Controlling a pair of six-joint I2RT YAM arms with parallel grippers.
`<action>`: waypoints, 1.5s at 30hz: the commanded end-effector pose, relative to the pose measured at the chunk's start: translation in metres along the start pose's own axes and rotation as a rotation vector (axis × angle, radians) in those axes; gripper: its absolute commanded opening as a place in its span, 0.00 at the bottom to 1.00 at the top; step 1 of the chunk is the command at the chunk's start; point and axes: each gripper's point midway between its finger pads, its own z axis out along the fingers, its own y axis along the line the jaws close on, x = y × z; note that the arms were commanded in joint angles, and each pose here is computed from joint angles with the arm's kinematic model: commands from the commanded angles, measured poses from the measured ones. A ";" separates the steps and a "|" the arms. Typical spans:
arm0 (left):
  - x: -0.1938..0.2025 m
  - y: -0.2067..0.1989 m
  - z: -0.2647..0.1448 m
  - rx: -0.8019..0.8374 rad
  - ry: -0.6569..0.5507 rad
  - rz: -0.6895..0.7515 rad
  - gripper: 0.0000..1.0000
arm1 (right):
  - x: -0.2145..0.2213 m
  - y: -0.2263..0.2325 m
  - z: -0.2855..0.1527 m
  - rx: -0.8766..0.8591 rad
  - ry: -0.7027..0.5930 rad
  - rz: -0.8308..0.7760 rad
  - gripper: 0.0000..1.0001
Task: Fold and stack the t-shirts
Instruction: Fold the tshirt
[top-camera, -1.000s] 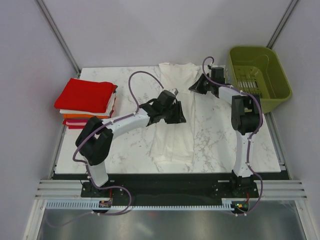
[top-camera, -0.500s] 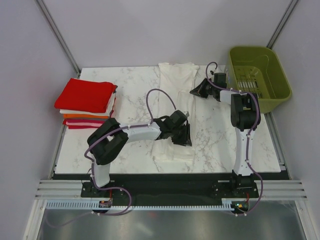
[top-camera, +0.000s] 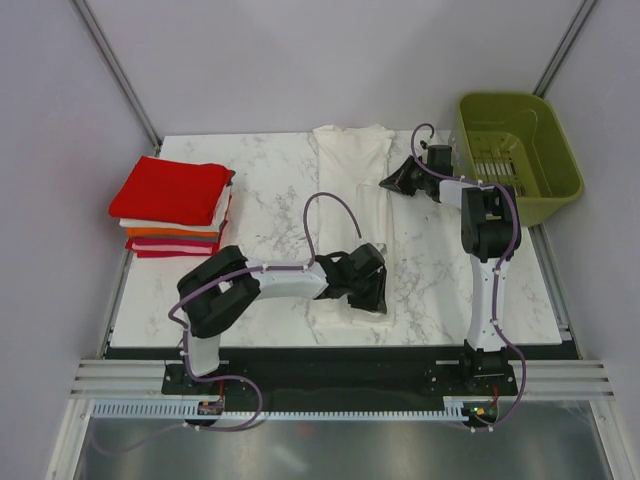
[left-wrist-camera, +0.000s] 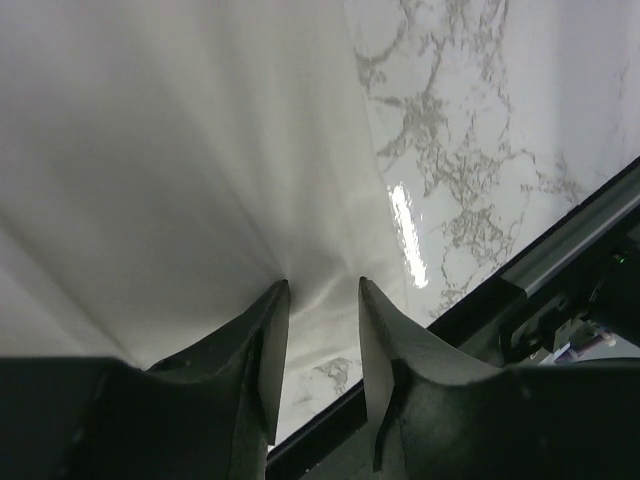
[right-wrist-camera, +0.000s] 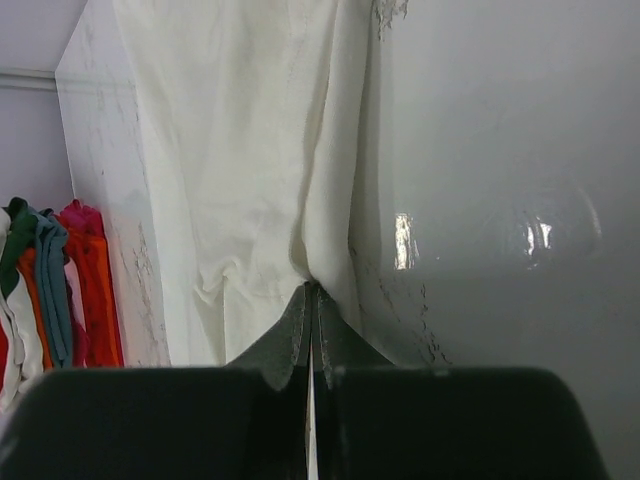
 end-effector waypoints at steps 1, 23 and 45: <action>0.043 0.005 -0.008 -0.060 0.084 0.010 0.41 | 0.007 -0.034 0.008 0.108 0.006 0.010 0.00; -0.032 0.047 -0.135 -0.001 -0.155 -0.076 0.53 | 0.015 0.090 -0.036 0.053 -0.032 -0.237 0.50; 0.027 0.137 -0.111 -0.080 -0.125 -0.313 0.60 | 0.121 0.151 0.047 -0.205 0.212 -0.136 0.00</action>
